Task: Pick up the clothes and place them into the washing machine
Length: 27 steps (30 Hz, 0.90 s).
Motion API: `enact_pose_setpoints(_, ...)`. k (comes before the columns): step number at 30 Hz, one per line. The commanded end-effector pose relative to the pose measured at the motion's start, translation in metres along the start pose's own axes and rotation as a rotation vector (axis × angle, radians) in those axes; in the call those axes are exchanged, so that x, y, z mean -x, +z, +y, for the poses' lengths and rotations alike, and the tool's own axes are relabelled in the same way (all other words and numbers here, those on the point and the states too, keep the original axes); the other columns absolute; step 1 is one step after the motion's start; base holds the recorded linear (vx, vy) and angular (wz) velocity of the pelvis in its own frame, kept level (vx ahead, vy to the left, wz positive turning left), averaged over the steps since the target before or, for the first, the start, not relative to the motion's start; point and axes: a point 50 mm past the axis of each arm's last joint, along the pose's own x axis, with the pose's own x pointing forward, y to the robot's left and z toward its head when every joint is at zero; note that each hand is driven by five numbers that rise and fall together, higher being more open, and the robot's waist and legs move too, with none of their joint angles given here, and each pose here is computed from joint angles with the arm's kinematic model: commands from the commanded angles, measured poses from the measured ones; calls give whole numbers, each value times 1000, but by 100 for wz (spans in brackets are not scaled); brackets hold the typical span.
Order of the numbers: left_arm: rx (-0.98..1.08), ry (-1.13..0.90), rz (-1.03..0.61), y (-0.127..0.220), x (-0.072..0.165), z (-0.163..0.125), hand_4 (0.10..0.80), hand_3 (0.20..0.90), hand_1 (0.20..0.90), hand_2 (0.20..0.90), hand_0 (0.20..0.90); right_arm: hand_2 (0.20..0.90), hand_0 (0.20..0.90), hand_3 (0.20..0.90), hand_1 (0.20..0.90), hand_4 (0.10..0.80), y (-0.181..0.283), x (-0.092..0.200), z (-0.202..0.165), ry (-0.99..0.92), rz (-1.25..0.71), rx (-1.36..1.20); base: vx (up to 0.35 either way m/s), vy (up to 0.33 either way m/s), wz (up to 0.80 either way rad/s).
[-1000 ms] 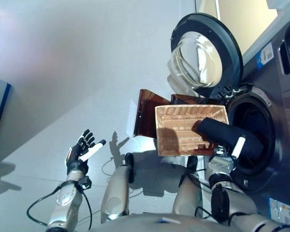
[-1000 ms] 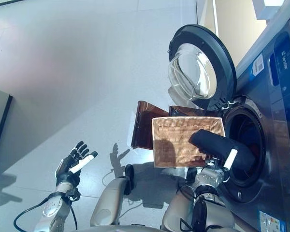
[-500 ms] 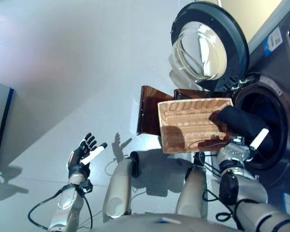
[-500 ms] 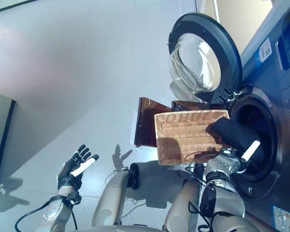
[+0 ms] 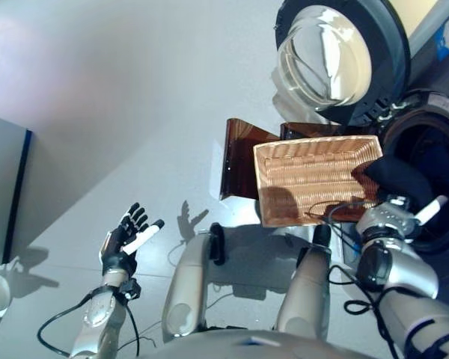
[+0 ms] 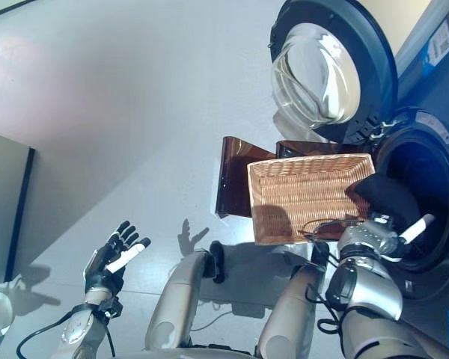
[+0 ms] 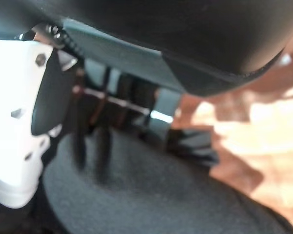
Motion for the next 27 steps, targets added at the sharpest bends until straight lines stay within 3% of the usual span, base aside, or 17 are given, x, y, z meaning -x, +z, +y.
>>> enact_pose_setpoints(1,-33,5,-158,35,0,14,800,900,900,900,900,200,200,200,200,300,53,-1,59,189,-211,0,3,5,5)
enact_pose_setpoints(6,-31,25,-173,37,2,18,800,900,900,900,900,200,200,200,200,300,87,0,81,210,-301,-72,-3,6,6)
enact_pose_setpoints(15,-28,64,-175,40,2,26,800,900,900,900,900,200,200,200,200,300,117,-8,67,84,-382,-192,-2,7,3)
enact_pose_setpoints(27,-2,36,-157,36,6,23,800,900,900,900,900,200,200,200,200,300,103,-3,75,122,-344,-204,1,7,-2)
